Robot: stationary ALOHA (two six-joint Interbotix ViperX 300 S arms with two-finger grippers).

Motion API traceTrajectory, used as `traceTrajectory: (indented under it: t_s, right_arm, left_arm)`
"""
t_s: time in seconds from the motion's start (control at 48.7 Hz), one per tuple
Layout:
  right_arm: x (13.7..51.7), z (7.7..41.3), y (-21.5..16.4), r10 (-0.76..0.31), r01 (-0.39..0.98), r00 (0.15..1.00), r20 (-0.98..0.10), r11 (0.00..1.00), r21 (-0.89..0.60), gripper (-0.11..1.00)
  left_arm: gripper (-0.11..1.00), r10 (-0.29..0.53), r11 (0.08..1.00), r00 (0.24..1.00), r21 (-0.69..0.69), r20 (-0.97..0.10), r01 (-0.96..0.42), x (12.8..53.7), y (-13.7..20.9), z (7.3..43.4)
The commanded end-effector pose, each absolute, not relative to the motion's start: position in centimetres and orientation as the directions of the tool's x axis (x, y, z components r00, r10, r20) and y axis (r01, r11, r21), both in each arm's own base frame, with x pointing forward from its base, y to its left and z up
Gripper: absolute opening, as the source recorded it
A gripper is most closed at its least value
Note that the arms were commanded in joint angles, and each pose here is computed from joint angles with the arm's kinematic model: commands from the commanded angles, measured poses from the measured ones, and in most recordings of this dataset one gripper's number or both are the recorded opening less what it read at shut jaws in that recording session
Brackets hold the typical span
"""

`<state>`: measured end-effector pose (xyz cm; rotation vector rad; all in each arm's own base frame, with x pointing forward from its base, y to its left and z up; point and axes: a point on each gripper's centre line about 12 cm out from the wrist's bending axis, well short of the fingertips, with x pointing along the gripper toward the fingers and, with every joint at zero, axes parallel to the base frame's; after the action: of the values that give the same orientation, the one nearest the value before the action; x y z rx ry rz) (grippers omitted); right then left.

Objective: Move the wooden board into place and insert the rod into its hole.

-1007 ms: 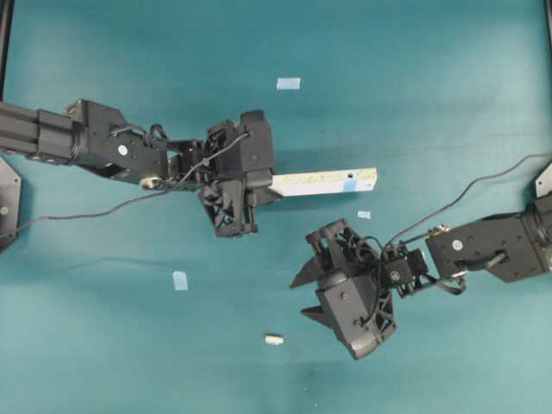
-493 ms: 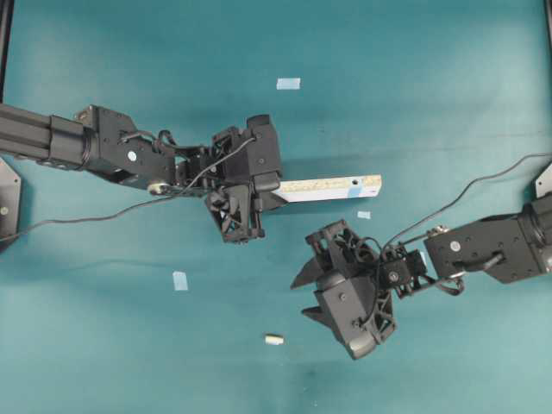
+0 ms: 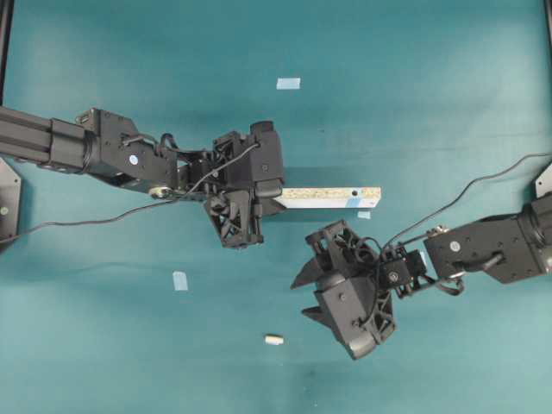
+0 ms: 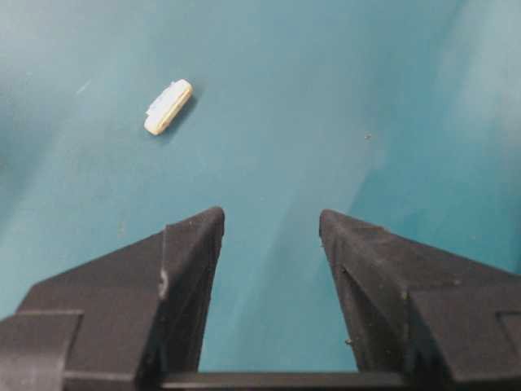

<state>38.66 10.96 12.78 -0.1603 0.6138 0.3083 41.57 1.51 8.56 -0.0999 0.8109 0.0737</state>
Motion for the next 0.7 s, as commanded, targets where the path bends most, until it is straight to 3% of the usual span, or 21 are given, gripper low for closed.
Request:
traceTrajectory:
  t_s: [0.0, 0.555, 0.637, 0.678]
  right_arm:
    - [39.2, 13.95, 11.05, 0.241, -0.328, 0.794, -0.558, 0.943, -0.06, 0.62]
    - [39.2, 13.95, 11.05, 0.241, -0.328, 0.794, -0.558, 0.943, -0.06, 0.62]
    - [39.2, 13.95, 11.05, 0.241, -0.327, 0.794, -0.558, 0.943, -0.059, 0.62]
    - [39.2, 13.95, 11.05, 0.241, -0.328, 0.794, -0.558, 0.943, -0.06, 0.62]
  left_arm:
    - [0.22, 0.019, 0.993, 0.705, -0.071, -0.709, -0.099, 41.93, 1.0, 9.69]
    - [0.23, 0.019, 0.992, 0.702, -0.073, -0.711, -0.101, 41.81, 1.05, 10.0]
    - [0.39, 0.019, 0.992, 0.708, -0.074, -0.706, -0.101, 41.88, 1.05, 10.3]
    - [0.41, 0.019, 0.992, 0.71, -0.075, -0.704, -0.101, 41.88, 1.05, 10.43]
